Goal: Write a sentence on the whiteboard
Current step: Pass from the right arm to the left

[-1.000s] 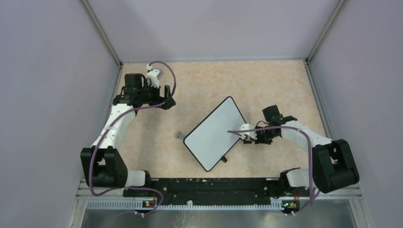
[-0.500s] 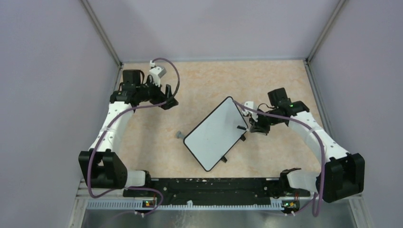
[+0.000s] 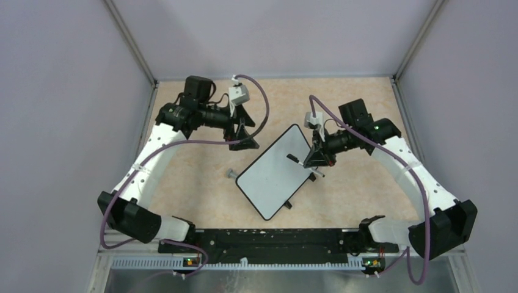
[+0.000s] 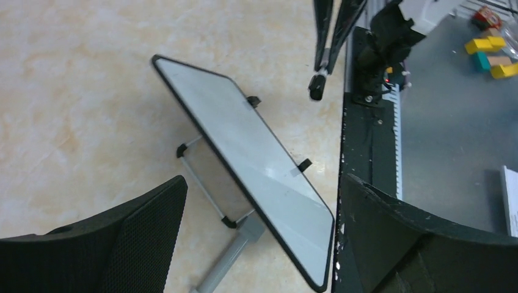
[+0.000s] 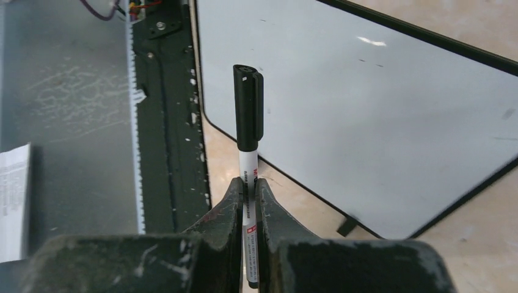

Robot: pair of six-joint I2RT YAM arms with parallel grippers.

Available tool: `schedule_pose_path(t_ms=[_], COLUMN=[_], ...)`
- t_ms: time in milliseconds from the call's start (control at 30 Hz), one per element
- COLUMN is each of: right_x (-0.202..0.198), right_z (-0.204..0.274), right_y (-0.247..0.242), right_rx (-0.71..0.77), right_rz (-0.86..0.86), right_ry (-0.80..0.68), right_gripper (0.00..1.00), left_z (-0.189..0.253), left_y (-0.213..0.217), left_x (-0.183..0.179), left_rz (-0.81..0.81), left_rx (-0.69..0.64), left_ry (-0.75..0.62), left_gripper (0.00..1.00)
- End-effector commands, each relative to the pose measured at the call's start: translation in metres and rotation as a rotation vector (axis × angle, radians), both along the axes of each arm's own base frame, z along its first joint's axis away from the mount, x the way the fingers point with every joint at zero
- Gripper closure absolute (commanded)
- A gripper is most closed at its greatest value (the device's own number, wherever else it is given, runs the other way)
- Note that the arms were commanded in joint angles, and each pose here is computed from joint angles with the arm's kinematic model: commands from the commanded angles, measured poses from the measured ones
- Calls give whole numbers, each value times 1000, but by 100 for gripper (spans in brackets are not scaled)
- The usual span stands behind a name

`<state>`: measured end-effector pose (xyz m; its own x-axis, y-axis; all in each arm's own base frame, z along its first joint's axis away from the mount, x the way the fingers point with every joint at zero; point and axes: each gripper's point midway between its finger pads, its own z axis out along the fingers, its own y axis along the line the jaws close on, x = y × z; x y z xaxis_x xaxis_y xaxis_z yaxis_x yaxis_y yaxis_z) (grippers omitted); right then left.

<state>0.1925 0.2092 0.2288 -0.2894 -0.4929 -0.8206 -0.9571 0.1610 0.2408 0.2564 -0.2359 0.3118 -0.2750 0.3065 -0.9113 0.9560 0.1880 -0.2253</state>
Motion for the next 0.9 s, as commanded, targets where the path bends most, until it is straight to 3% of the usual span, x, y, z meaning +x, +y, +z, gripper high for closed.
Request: schedule_pose_path(t_ms=[0,267,600,867], right_x=[-19,-23,-41,-46], right_z=[22,26,34,31], right_y=[26,37,50,55], right_rx=[67,72,132,131], right_rz=[52,30,80,98], right_ry=[73,89,169,185], right_gripper=[100,100,100,100], left_z=[8,-15,-21,-17], left_y=[-30,-60,-69,-72], left_x=[-34,-66,-84,-95], left_rz=[-168,-296,-364,-424], left_rx=[-12,22,-10,-29], left_ry=[-63,31,-155,-164], left_gripper=[1,8,16,25])
